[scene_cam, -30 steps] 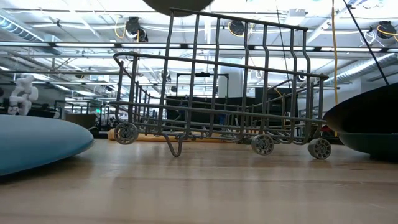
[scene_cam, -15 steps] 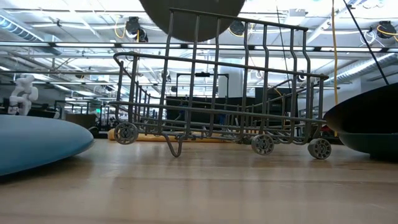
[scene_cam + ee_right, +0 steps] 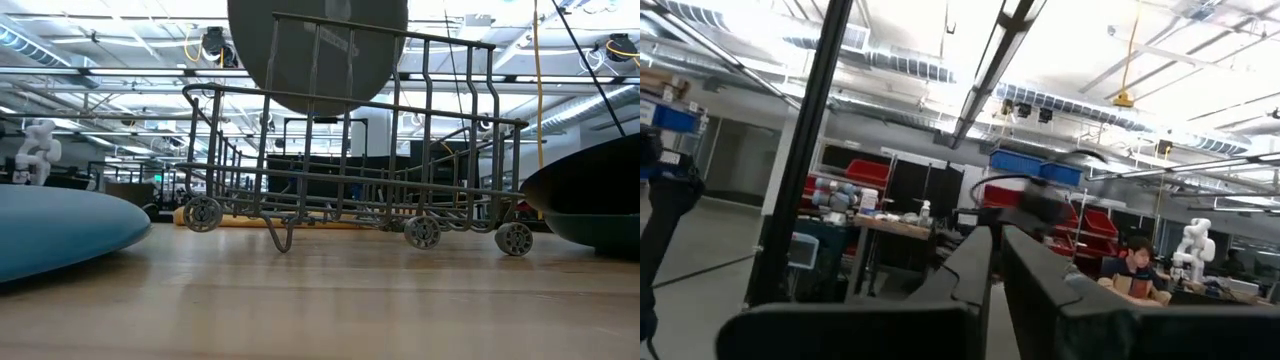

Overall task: Sort dishes
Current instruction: Put the gray plate into the dish rack

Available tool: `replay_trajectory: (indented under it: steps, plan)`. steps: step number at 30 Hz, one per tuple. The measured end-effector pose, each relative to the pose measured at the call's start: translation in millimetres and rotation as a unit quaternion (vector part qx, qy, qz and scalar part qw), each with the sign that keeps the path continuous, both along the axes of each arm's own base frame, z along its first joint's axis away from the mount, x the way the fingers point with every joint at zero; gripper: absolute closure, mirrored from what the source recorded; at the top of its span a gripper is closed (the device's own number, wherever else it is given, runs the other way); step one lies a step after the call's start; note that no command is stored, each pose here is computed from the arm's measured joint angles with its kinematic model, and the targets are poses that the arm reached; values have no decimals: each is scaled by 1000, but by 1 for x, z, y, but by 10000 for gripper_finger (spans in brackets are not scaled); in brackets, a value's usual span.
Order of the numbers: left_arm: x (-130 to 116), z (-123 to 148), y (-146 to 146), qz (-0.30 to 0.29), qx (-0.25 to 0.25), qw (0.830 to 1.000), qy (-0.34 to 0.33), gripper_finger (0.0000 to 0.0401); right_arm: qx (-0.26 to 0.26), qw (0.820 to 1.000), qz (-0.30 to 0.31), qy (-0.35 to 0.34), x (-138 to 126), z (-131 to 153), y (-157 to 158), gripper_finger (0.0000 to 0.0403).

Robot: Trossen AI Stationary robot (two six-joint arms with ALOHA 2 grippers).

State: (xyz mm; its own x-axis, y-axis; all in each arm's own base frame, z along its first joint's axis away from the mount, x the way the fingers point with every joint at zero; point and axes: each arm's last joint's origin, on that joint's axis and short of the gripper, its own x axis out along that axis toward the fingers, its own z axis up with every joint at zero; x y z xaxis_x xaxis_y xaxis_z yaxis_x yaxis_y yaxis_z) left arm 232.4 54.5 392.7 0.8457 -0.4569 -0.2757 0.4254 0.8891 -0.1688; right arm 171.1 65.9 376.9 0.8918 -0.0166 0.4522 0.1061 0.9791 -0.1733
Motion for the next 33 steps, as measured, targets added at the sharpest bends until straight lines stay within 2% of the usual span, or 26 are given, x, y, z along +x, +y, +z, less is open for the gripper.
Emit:
replay_trajectory:
  steps: [5, 9, 13, 21, 33]
  plan:
    - [0, -14, 48, -24, -39, 999, -3, 401, -7, 1000, -2, 9, 1, -2, 0, 378]
    - [4, -35, 87, -41, -95, 995, 8, 401, -26, 999, -10, 17, 2, -3, 0, 378]
    - [10, -53, 115, -60, -129, 990, -1, 401, -42, 998, -37, 24, 2, -4, 0, 378]
    - [14, -63, 153, -106, -193, 975, -22, 401, -64, 992, -102, 37, 2, -4, -4, 378]
    - [24, -62, 193, -86, -228, 970, -8, 401, -91, 987, -127, 38, 0, -2, -5, 378]
